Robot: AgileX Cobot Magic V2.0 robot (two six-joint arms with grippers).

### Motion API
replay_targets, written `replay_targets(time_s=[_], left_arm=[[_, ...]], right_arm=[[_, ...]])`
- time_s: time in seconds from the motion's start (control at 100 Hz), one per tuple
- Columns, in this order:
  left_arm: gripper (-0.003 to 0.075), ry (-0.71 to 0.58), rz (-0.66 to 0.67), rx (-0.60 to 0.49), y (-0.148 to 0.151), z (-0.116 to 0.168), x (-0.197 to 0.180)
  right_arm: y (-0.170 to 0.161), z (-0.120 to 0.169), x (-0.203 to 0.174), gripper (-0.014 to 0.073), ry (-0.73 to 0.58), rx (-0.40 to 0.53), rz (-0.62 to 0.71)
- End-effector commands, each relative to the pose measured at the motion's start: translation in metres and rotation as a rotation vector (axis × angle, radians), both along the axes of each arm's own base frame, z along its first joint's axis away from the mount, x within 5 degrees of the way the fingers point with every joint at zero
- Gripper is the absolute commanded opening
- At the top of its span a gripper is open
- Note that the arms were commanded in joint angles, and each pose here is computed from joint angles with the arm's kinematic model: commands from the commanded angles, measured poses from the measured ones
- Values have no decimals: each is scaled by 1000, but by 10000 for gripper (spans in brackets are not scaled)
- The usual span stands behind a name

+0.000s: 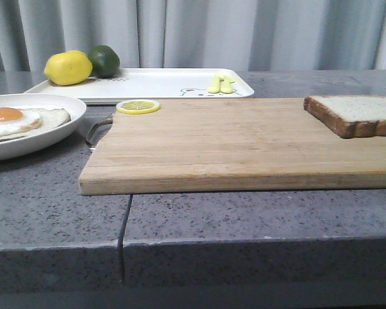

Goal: Place bread and move sandwich to tray

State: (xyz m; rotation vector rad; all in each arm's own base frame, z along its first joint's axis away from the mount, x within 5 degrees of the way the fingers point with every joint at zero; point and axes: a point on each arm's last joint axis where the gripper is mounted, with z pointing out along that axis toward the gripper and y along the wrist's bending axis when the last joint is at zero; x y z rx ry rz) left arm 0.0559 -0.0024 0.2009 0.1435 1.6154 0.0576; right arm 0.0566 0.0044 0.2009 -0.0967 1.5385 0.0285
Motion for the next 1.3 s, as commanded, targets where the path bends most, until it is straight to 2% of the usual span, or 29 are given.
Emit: replay_targets(time_s=[0.0, 0.82, 1.07, 1.29], left_arm=[[-19, -95, -4, -14, 0, 4, -2], [-20, -97, -4, -14, 0, 4, -2], [-20, -136, -11, -93, -1, 8, -2], [-20, -137, -17, -250, -1, 9, -2]], right_arm=[[0, 7, -2, -67, -96, 10, 5], [1, 9, -2, -67, -108, 10, 6], [1, 12, -3, -67, -145, 13, 11], [1, 15, -3, -67, -180, 16, 15]])
